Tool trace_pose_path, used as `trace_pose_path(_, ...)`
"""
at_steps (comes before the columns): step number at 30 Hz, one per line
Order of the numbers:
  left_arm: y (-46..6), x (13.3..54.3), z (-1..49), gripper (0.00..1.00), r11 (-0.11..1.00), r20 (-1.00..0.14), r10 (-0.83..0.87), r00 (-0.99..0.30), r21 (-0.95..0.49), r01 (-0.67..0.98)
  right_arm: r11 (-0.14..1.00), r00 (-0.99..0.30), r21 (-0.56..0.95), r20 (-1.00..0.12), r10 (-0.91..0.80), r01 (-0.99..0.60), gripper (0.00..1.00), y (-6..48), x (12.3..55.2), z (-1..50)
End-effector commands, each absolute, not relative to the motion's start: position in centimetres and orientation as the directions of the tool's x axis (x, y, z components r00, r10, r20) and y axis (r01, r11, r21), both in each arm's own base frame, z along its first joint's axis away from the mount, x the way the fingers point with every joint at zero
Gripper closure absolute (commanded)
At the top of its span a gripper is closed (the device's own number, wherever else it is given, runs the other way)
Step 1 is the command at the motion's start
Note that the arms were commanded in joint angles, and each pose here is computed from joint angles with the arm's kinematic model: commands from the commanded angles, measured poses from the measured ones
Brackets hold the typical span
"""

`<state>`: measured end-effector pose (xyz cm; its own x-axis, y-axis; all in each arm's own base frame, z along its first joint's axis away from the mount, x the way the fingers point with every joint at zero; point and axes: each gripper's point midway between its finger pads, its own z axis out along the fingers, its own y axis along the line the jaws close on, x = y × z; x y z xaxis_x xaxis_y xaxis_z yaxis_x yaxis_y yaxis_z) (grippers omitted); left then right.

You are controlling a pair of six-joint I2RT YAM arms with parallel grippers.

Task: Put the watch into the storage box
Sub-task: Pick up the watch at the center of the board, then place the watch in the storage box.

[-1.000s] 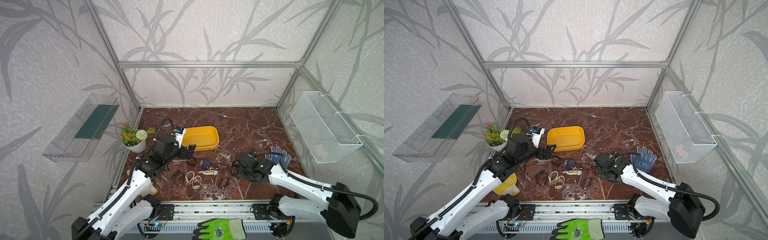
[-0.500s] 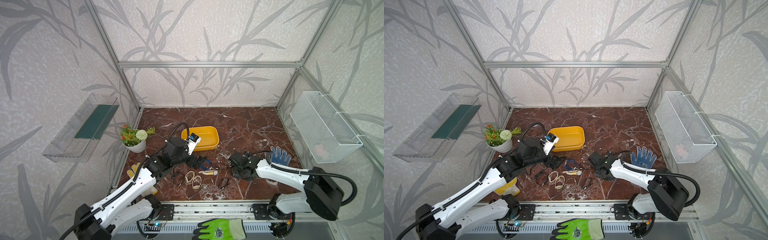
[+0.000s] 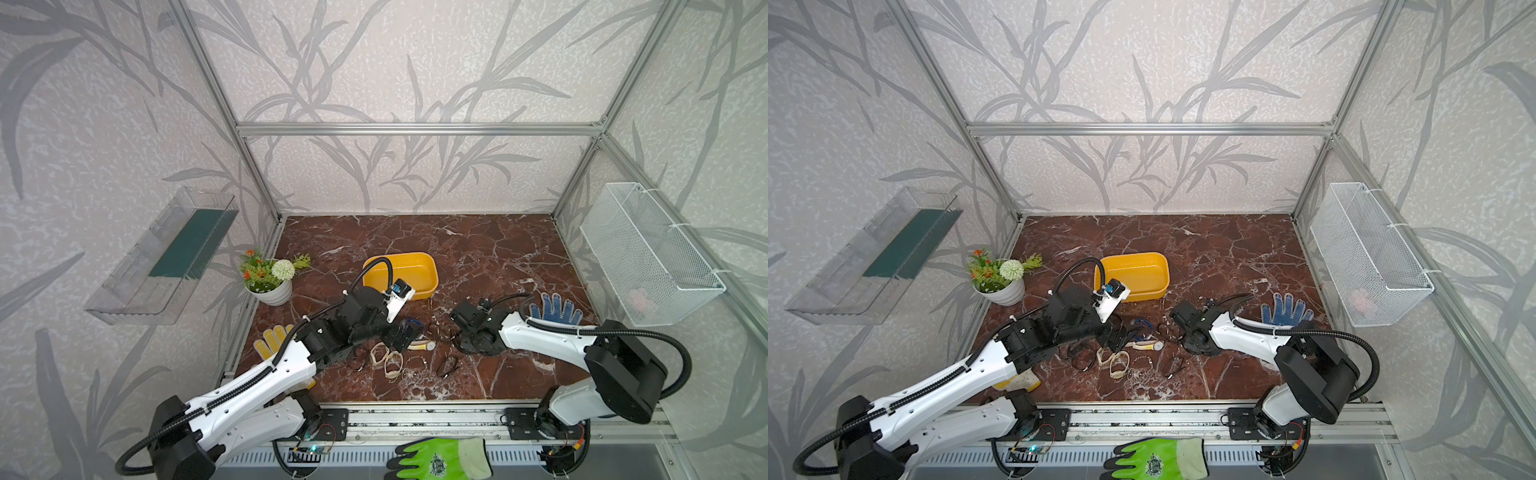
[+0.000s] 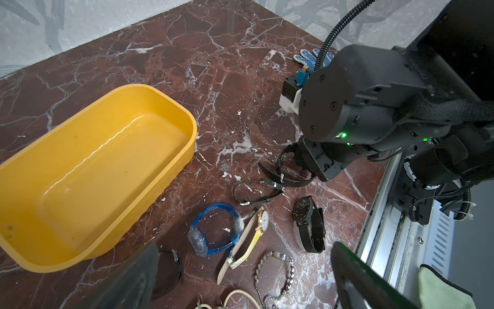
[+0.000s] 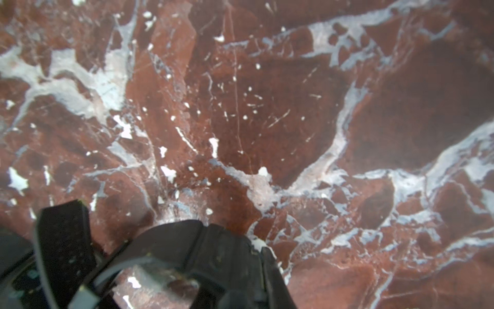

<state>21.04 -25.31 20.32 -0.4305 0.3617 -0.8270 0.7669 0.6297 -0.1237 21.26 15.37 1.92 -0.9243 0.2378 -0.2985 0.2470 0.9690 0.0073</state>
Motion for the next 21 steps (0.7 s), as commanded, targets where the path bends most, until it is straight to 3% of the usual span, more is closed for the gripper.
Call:
trace_pose_path(1, -24.8, 21.2, 20.6, 0.02, 0.640, -0.839, 0.370, -0.398, -0.081, 0.764, 0.981, -0.925, -0.023, -0.336, 0.176, 0.195, 1.00, 15.3, 22.3, 3.5)
trace_pose_path(11, -21.2, 21.9, 21.8, 0.02, 0.746, -0.855, 0.352, -0.381, 0.010, 0.666, 0.996, -0.874, -0.090, -0.484, -0.053, -0.011, 1.00, 15.5, 28.1, 11.7)
trace_pose_path(21, -17.4, 22.5, 22.8, 0.02, 0.864, -0.889, 0.236, -0.393, 0.007, 0.503, 0.951, -0.817, -0.103, -0.491, -0.303, -0.290, 1.00, 25.6, 37.4, 13.5)
